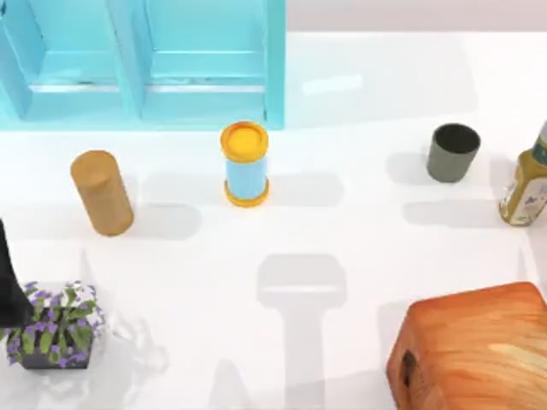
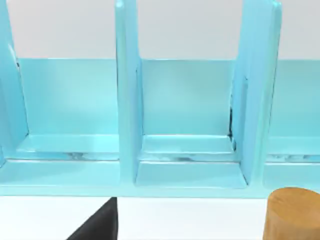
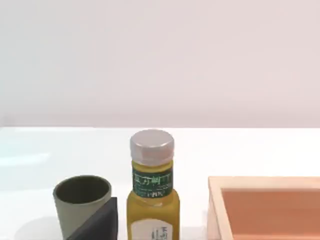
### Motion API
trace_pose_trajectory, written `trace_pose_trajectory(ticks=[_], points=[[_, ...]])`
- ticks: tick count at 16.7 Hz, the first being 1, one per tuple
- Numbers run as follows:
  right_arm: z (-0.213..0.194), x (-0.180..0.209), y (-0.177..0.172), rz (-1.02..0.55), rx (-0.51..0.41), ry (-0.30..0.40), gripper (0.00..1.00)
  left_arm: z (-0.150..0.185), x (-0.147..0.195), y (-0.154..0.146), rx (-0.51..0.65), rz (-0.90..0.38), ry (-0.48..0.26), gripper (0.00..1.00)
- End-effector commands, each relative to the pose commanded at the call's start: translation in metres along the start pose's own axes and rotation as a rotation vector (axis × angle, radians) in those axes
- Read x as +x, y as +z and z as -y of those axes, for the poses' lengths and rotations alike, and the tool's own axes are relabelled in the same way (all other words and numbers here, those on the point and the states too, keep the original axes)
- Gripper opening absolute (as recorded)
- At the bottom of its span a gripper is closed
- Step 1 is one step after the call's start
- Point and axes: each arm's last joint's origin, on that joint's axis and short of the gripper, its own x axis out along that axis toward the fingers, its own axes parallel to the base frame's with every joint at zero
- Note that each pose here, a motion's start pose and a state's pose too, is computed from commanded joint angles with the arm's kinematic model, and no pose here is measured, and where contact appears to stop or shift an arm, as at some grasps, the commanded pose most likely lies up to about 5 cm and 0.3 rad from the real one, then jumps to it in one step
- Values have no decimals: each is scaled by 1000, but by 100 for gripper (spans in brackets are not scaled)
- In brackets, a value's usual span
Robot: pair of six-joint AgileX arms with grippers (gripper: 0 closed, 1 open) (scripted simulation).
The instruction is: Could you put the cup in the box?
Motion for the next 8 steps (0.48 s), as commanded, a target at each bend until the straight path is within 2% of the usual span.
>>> trace_pose_trajectory(ticks=[4, 8], points=[[0, 0, 4, -22, 2, -3, 100, 0, 0, 0, 0, 0, 0, 100], [1, 4, 34, -173, 12, -18, 100, 0, 0, 0, 0, 0, 0, 100]])
